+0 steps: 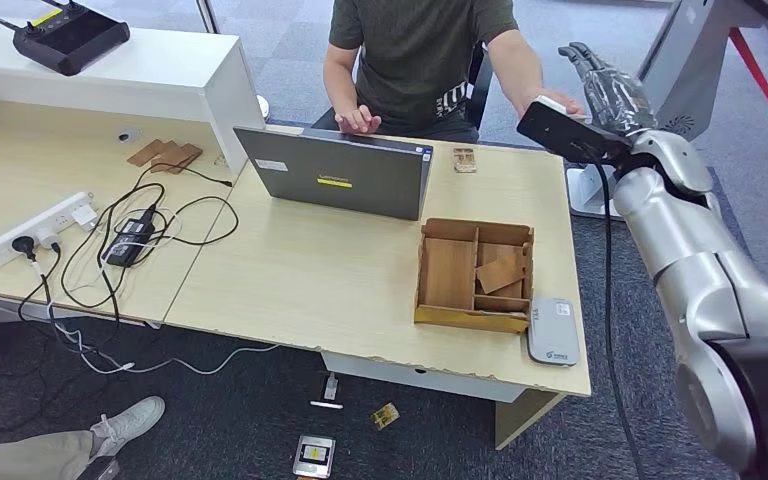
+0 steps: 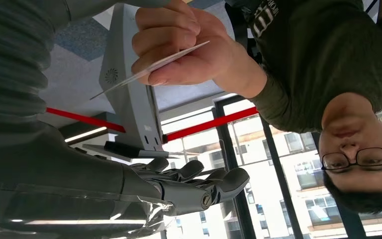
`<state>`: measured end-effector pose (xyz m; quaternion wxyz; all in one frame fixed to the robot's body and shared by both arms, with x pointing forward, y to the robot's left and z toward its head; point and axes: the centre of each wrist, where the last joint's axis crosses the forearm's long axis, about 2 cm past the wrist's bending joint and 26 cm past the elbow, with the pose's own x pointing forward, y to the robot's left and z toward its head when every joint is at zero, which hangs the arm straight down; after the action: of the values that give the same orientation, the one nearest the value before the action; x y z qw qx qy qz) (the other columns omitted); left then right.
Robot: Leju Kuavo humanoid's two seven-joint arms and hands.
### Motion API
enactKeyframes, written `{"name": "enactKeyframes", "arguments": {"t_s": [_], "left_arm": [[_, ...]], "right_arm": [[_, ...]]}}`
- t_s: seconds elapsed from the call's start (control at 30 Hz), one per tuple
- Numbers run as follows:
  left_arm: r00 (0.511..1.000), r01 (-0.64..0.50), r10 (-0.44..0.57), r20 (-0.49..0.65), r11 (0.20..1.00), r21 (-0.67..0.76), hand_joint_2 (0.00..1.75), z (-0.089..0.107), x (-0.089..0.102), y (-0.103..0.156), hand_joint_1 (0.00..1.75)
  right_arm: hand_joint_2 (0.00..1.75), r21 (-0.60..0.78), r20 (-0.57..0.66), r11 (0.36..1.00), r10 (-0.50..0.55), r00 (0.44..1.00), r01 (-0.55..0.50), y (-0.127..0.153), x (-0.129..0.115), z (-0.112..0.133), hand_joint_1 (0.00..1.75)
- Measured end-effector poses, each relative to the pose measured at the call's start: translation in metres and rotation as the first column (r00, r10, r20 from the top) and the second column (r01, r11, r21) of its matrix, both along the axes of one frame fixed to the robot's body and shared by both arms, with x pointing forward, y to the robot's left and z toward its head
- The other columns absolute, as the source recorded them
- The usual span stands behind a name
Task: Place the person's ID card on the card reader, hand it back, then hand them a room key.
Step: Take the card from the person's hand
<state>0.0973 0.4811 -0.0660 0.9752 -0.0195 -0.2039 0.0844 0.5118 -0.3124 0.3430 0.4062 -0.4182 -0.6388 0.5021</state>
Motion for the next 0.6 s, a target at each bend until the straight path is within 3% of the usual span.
{"name": "enactKeyframes", "arguments": {"t_s": [0.5, 0.57, 0.6], "left_arm": [[1.0, 0.03, -0.03, -0.01, 1.0, -0.003, 1.75, 0.0, 0.005, -0.002, 0.0], [0.999, 0.031, -0.031, -0.011, 1.0, -0.003, 1.75, 0.0, 0.006, -0.002, 0.0], [0.999, 0.031, -0.031, -0.012, 1.0, -0.003, 1.75, 0.001, 0.006, -0.002, 0.0]], "right_arm": [[1.75, -0.038, -0.042, 0.999, -0.019, 0.999, 0.017, 0.005, -0.002, -0.017, 0.0], [1.75, -0.04, -0.043, 0.999, -0.025, 0.999, 0.024, 0.004, -0.002, -0.017, 0.15], [1.75, -0.041, -0.043, 0.999, -0.029, 0.999, 0.027, 0.003, -0.002, -0.017, 0.58]]}}
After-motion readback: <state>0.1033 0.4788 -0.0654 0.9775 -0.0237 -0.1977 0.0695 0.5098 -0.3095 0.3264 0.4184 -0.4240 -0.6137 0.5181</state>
